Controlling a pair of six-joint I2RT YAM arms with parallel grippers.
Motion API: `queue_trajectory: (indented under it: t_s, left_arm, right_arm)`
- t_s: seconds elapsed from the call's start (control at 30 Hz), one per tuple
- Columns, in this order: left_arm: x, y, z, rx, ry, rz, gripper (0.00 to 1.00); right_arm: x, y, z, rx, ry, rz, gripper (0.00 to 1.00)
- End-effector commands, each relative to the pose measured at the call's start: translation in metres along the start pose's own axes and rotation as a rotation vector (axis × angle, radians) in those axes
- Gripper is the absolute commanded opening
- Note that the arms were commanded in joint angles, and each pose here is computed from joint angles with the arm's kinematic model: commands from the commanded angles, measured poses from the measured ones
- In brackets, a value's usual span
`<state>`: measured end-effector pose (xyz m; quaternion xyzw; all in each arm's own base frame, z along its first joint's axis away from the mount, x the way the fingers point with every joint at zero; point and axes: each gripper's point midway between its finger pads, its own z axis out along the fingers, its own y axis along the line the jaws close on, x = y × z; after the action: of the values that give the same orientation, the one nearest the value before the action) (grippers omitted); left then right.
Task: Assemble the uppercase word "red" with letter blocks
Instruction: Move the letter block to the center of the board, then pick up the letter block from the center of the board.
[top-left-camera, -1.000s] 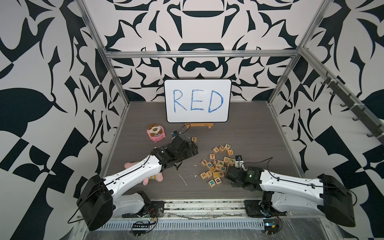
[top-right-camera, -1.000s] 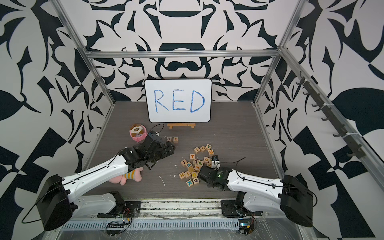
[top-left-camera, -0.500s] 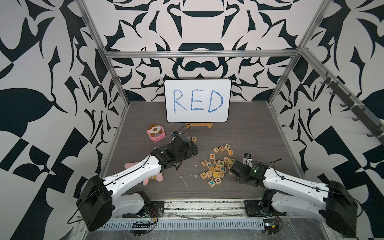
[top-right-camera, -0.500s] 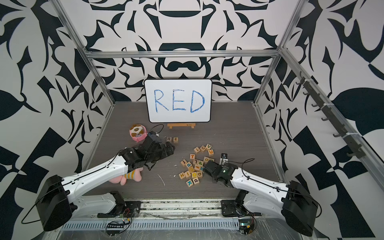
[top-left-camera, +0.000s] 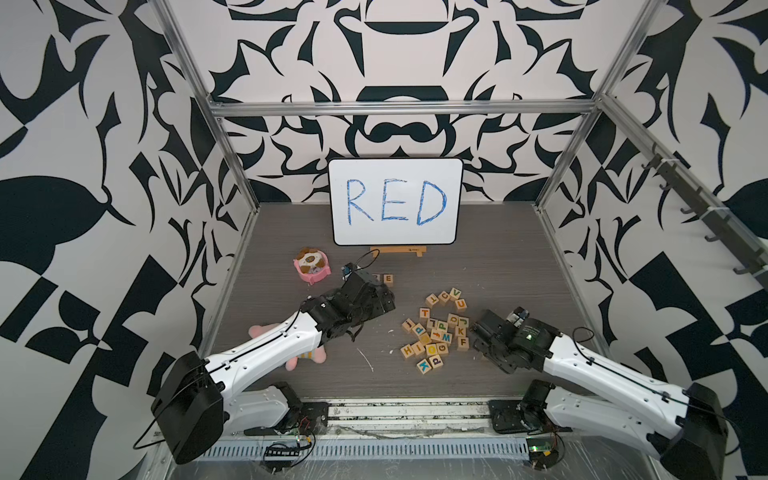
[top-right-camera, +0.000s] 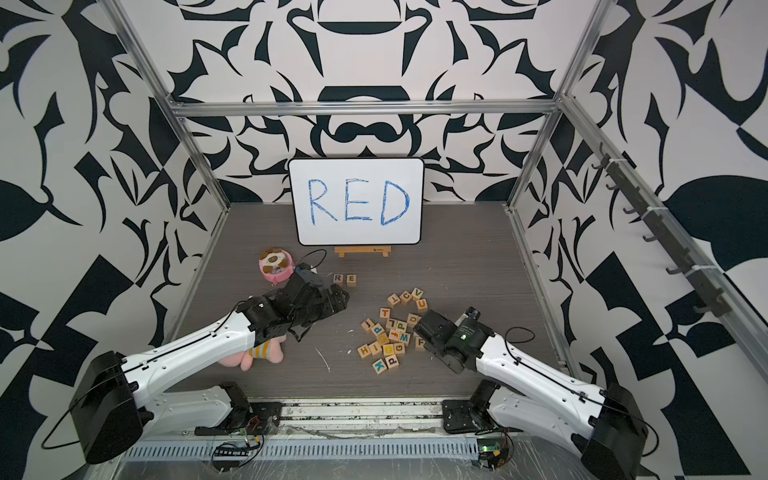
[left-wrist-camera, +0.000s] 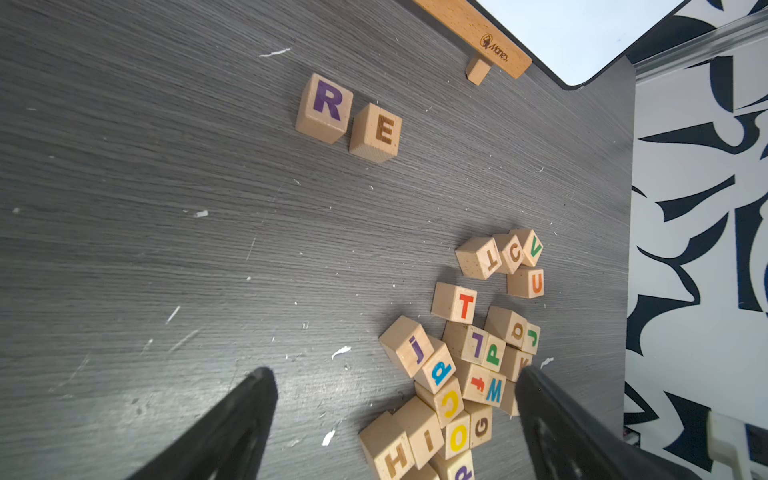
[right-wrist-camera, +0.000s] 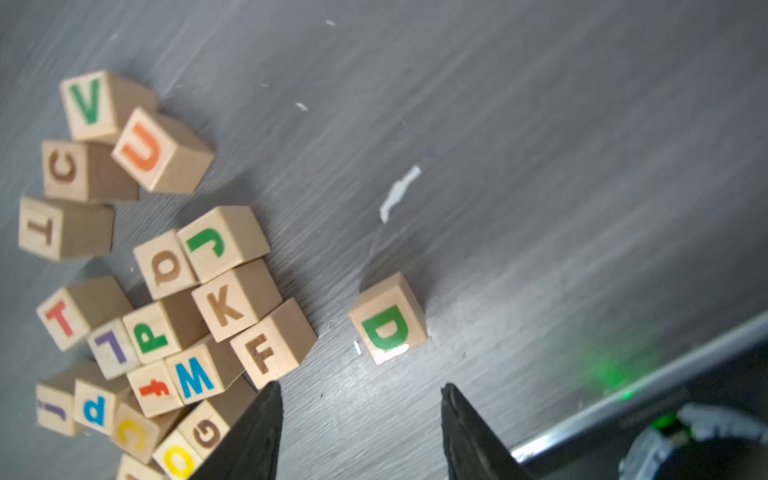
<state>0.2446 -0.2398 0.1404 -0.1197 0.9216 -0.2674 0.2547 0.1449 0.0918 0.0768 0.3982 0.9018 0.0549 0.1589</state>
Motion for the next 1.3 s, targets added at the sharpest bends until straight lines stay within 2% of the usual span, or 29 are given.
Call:
queue_trajectory:
  t_s: [0.0, 0.17, 0.4, 0.57, 0.73, 1.27]
  left_arm:
    - [0.002, 0.006, -0.002, -0.007, -0.004, 0.004, 0.94]
    - [0.001, 0.006, -0.003, 0.000, -0.010, 0.015, 0.94]
    - [-0.001, 0.006, -0.005, 0.004, -0.028, 0.023, 0.94]
    - [-0.001, 0.005, -0.005, 0.008, -0.028, 0.030, 0.94]
    - [-0.001, 0.007, -0.004, 0.004, -0.027, 0.030, 0.94]
    - [0.001, 0.011, -0.003, -0.003, -0.029, 0.031, 0.94]
  right_arm:
    - [-0.002, -0.008, -0.003, 0.020, -0.006, 0.293, 0.66]
    - [-0.006, -0.014, 0.004, 0.030, -0.043, 0.447, 0.76]
    - [0.004, -0.010, 0.026, -0.025, -0.001, 0.595, 0.76]
    - [-0.006, -0.011, 0.029, -0.027, -0.061, 0.620, 0.73]
    - [-0.009, -0.007, 0.037, -0.023, -0.067, 0.646, 0.73]
    - [-0.018, -0.009, 0.055, -0.015, -0.083, 0.670, 0.58]
